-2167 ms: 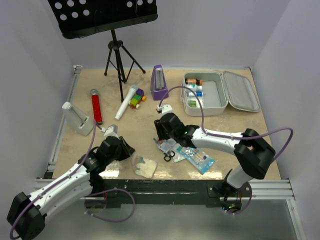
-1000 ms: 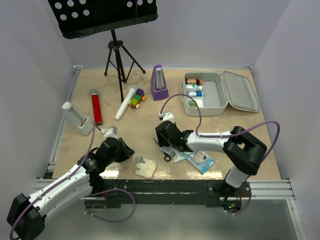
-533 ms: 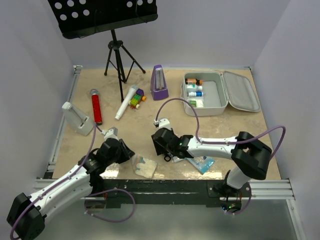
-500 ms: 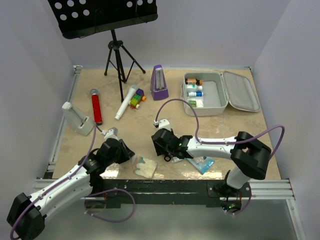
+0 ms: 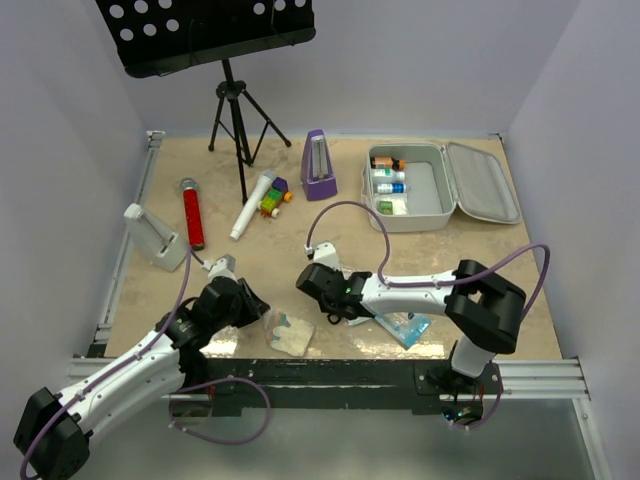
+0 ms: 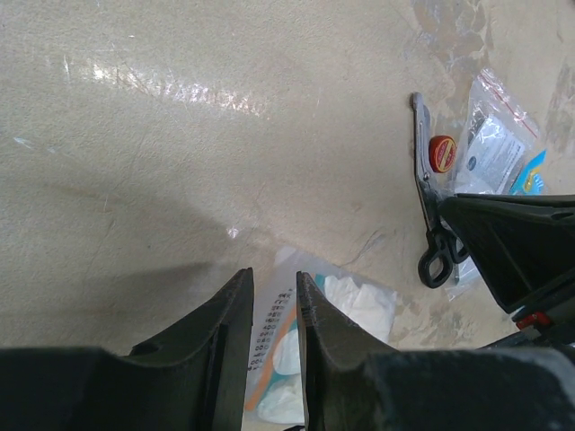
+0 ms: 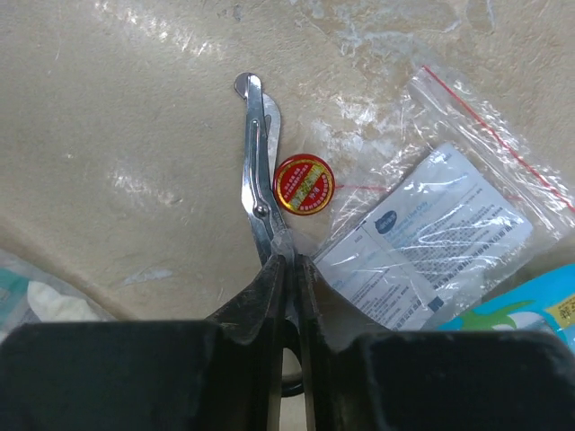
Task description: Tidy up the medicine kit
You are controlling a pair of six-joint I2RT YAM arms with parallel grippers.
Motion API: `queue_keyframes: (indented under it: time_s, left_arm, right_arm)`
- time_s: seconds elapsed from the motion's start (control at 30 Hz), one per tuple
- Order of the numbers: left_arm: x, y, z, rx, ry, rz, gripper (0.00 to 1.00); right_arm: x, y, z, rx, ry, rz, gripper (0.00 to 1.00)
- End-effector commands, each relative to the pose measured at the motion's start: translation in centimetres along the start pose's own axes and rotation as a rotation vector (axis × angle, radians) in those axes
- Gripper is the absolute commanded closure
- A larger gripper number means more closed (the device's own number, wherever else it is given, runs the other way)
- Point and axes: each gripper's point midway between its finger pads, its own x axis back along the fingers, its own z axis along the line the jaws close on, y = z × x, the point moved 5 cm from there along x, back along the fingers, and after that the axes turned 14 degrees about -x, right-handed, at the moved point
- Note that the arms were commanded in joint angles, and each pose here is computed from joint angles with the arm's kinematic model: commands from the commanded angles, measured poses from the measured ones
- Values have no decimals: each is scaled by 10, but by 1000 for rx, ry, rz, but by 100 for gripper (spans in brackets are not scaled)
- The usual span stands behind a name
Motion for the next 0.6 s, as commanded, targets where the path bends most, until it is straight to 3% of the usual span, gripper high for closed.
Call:
queue_keyframes:
  time_s: [0.0, 0.27, 0.43, 0.5, 0.57]
  left_arm:
    - [0, 3, -3, 17, -22, -15, 70]
    - [-1, 1, -3, 19, -28, -12, 70]
    - [-1, 0, -2, 18, -24, -10, 70]
    - [-1, 0, -2, 16, -22, -8, 70]
    - [0, 1, -2, 15, -17, -10, 70]
  right_arm:
    - [33, 37, 17, -69, 50, -86, 89]
    - [75, 92, 72, -139, 330, -174, 99]
    - [48, 113, 88, -122, 274, -211, 100]
    - [32, 119, 96, -108, 254, -199, 91]
    - [18, 118, 98, -90, 216, -184, 72]
